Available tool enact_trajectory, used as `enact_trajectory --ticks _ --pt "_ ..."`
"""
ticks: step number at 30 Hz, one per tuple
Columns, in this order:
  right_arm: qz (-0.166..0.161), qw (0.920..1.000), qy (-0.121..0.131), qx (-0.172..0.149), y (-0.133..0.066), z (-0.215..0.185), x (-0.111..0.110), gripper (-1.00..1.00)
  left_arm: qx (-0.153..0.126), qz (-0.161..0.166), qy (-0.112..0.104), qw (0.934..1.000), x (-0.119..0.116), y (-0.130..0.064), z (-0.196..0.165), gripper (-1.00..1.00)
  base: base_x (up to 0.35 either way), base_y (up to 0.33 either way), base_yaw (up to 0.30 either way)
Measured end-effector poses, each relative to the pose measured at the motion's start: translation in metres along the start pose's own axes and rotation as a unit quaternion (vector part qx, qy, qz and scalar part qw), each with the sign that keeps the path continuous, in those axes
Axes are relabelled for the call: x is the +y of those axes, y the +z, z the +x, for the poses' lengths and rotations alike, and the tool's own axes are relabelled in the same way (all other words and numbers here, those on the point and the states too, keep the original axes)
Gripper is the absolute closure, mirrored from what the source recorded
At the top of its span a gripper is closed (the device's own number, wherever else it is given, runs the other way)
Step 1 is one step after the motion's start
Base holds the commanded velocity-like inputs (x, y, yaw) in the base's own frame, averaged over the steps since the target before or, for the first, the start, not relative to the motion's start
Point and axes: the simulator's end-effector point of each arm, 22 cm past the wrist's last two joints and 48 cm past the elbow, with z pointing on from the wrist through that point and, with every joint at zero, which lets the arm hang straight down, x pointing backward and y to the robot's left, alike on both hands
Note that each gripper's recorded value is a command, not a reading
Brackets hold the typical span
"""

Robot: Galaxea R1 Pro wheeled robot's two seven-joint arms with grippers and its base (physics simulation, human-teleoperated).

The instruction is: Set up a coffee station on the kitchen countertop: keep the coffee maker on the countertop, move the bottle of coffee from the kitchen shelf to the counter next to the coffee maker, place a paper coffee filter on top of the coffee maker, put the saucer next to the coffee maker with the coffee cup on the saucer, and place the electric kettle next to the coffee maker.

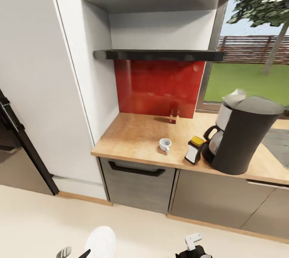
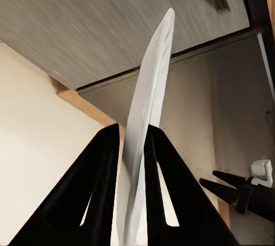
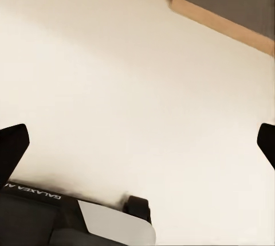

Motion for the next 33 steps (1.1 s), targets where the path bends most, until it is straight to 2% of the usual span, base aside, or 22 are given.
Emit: enact_trajectory --ticks 9,24,33 --pt "-0.001 1.0000 0.000 0.000 -0.0002 -0.0002 0.0012 -1.00 -0.001 0.000 -0.001 1.0000 0.0001 -0.0004 -0.0001 1.00 -0.128 -0.234 -0.240" --pt "-0.001 1.0000 -0.003 0.003 -0.0006 0.0028 -0.0007 -1.00 -0.002 -0.001 -0.001 1.0000 0.0006 -0.0009 -0.0004 1.00 0.128 -0.248 -0.006" --pt "-0.002 1.0000 -0.004 0.003 -0.0004 0.0028 0.0003 -1.00 -0.002 -0.001 -0.001 1.0000 0.0007 -0.0008 -0.0005 1.00 0.021 -0.271 0.000"
